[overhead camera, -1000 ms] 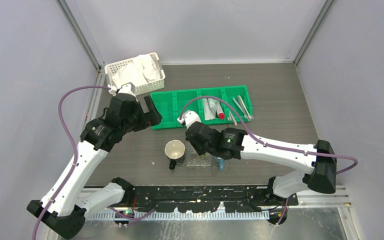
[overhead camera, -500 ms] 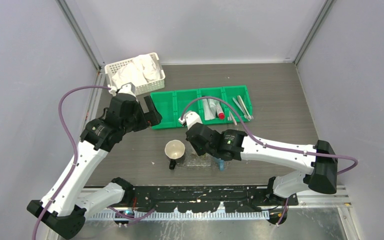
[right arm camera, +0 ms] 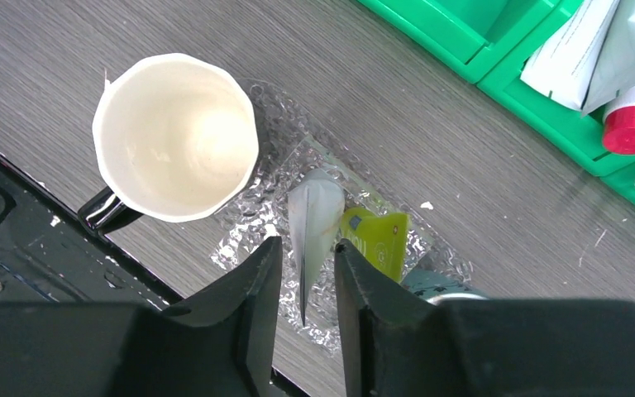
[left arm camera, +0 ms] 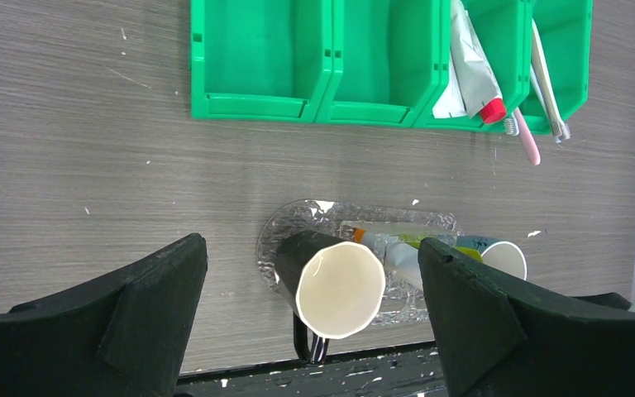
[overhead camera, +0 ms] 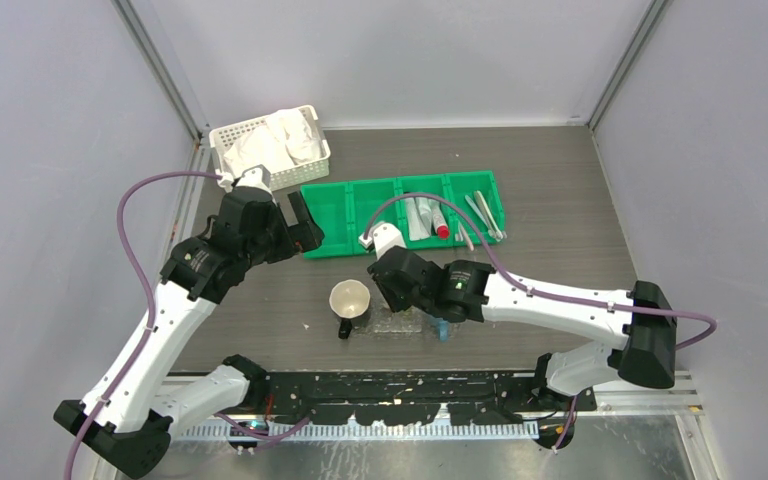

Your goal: Prepare toiletry sets of a toothbrush and toothpaste on the tray

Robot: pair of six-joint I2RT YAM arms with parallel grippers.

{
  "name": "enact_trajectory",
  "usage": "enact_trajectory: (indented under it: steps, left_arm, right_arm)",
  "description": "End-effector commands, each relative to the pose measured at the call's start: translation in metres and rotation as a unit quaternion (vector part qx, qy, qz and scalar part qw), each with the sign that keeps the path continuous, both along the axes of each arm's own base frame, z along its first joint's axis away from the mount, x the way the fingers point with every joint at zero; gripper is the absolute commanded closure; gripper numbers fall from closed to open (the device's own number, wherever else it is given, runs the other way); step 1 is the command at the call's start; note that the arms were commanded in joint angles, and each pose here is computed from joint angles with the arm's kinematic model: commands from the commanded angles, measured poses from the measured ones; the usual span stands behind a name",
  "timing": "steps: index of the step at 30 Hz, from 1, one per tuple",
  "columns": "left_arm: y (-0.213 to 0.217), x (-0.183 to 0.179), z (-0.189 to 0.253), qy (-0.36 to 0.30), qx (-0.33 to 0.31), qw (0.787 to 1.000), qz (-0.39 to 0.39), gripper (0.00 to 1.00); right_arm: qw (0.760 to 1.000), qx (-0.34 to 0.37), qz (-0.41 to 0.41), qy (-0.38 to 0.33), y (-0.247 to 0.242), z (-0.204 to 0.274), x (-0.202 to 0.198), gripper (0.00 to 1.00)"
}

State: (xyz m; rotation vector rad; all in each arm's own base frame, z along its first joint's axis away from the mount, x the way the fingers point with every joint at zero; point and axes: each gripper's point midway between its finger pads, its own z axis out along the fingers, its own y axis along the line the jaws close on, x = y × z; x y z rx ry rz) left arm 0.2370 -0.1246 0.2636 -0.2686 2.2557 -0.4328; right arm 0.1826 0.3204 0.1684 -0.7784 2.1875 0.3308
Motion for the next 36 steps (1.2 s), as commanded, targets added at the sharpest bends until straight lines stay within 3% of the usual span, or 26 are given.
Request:
enact_trajectory:
  steps: [1,8,13,21,31,36]
  left_arm:
    - [-0.002,0.005,0.01,-0.019,-0.009,1.0,-0.001,0.0]
    - [-0.002,0.005,0.008,-0.018,-0.01,1.0,0.0,0.0]
    - [-0.001,0.003,0.007,-0.02,-0.012,1.0,0.0,0.0]
    - [0.0,0.0,0.006,-0.022,-0.013,1.0,0.0,0.0]
    - [0.002,-0.001,0.002,-0.019,-0.006,1.0,-0.002,0.0]
    - [0.003,-0.001,0.0,-0.018,-0.002,1.0,-0.002,0.0]
  right_arm:
    - [0.998,0.053,-0.006,-0.015,0.002,0.043,0.001,0.63]
    - [0.995,0.095,-0.004,-0.031,-0.006,0.098,-0.003,0.59]
    - [0.986,0.083,-0.107,-0.101,-0.056,0.123,0.042,0.56]
    - [0.977,0.071,-0.192,-0.058,-0.108,0.059,0.119,0.56]
    - [0.982,0.014,-0.189,-0.025,-0.089,-0.022,0.16,0.61]
    - [0.979,-0.003,-0.199,-0.037,-0.088,-0.04,0.175,0.61]
